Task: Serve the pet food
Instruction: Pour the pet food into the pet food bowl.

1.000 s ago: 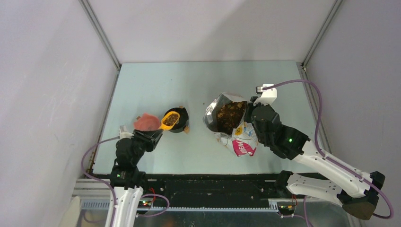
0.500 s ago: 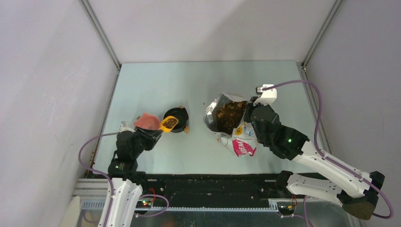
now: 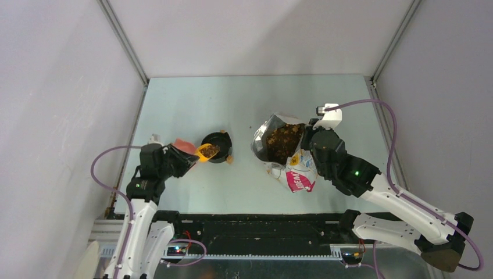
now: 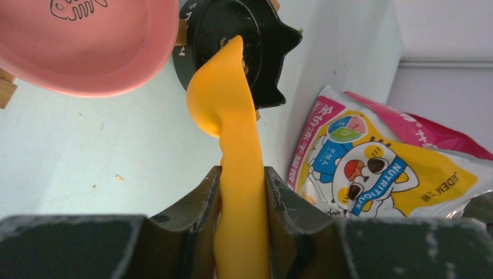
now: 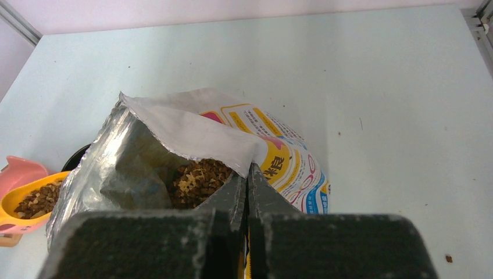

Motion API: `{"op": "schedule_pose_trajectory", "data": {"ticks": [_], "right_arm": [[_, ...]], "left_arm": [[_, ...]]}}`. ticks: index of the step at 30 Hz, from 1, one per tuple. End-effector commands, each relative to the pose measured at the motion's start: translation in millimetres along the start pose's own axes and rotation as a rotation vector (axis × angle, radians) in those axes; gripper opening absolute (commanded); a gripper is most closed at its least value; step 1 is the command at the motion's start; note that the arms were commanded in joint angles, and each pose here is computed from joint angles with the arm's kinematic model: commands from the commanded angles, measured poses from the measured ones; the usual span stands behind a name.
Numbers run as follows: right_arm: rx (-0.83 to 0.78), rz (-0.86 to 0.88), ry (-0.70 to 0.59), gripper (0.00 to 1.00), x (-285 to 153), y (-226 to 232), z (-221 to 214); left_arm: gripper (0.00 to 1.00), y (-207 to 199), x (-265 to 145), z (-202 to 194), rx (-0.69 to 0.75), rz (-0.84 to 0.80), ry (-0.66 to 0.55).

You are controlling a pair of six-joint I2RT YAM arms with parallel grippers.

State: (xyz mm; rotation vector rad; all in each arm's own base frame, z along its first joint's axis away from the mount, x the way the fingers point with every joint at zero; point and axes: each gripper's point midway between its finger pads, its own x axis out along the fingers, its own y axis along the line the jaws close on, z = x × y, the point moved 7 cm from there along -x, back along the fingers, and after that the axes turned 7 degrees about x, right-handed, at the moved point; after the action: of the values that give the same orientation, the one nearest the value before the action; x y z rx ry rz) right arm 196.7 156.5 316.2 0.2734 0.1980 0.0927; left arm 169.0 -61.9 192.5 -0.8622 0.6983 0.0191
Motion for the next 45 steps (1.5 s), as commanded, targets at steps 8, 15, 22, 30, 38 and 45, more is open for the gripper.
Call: {"op": "schedule_pose_trajectory", "data": {"ticks": [8, 15, 22, 30, 38, 45], "right_arm": [[0.115, 0.033, -0.081, 0.0, -4, 6, 24], [0.114, 0.038, -0.072, 0.0, -4, 6, 22], [0.119, 0.039, -0.068, 0.0, -5, 6, 22], [0.132, 0.061, -0.064, 0.0, -7, 7, 22], [0.134, 0.074, -0.063, 0.0, -7, 7, 22], [0.134, 0.081, -0.059, 0.0, -8, 7, 22]], "left_arm": [[0.0, -22, -12, 20, 0.139, -0.02, -0.002], [0.0, -24, -15, 27, 0.15, 0.001, -0.04], [0.0, -25, -21, 33, 0.183, 0.041, -0.051], [0.0, -27, -12, 32, 0.204, 0.026, 0.009], [0.0, -35, -11, 38, 0.221, -0.006, -0.004], [0.0, -43, -8, 39, 0.231, -0.041, 0.0]]}}
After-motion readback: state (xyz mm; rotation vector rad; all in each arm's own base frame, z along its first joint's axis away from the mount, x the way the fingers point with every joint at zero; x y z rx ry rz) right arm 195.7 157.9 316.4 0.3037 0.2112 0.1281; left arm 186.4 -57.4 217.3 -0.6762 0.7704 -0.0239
